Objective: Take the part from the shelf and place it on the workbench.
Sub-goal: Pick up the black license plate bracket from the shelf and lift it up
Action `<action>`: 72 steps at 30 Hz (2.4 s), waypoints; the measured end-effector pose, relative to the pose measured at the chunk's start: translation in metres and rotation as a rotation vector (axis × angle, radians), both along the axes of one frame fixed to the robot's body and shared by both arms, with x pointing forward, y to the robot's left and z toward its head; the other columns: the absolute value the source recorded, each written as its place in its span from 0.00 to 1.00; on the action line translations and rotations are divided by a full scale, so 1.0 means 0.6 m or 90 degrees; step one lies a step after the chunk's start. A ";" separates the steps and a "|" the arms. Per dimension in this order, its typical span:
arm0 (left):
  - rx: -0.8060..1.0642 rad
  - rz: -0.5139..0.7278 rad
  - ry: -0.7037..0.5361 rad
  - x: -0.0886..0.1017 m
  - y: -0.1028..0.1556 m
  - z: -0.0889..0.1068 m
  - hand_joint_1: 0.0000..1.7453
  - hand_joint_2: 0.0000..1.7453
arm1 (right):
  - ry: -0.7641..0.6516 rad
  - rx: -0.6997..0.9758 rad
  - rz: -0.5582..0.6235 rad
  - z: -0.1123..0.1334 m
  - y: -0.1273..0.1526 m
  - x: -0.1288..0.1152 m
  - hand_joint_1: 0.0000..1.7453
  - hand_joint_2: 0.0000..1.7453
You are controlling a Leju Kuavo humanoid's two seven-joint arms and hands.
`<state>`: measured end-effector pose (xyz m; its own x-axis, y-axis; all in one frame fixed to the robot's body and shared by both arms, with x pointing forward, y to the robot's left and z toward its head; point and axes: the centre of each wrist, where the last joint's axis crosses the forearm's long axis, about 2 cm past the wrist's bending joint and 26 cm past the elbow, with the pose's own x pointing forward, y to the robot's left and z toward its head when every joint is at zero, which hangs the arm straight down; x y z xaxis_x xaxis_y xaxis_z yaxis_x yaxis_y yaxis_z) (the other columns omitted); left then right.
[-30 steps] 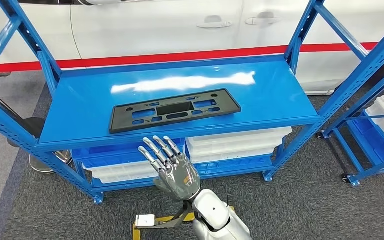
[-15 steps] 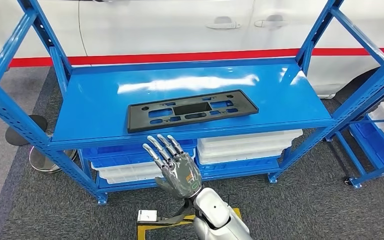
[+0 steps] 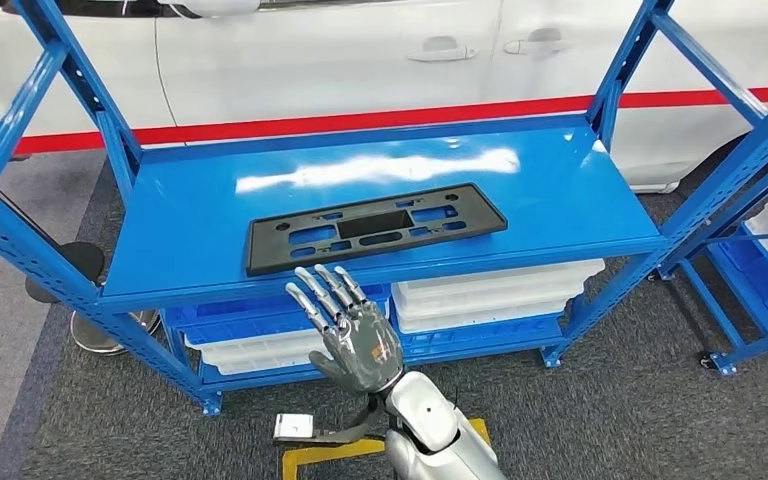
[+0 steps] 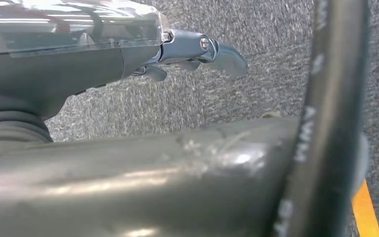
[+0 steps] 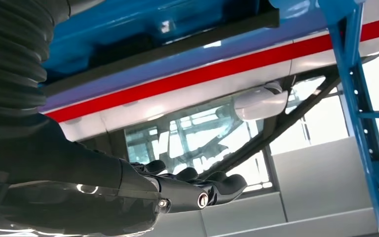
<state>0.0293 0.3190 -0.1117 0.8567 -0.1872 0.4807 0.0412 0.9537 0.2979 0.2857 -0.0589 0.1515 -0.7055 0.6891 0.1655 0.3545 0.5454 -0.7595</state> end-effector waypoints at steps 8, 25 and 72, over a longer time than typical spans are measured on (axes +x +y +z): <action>0.004 -0.021 0.013 0.000 0.014 0.001 0.00 0.00 | 0.042 0.004 -0.036 -0.009 -0.010 0.023 0.00 1.00; 0.006 -0.039 0.015 0.001 0.030 0.002 0.00 0.00 | 0.100 0.014 -0.104 -0.007 -0.039 0.086 0.00 1.00; -0.002 -0.034 0.014 -0.002 0.028 0.001 0.00 0.00 | 0.143 -0.023 -0.117 -0.032 -0.039 0.087 0.00 1.00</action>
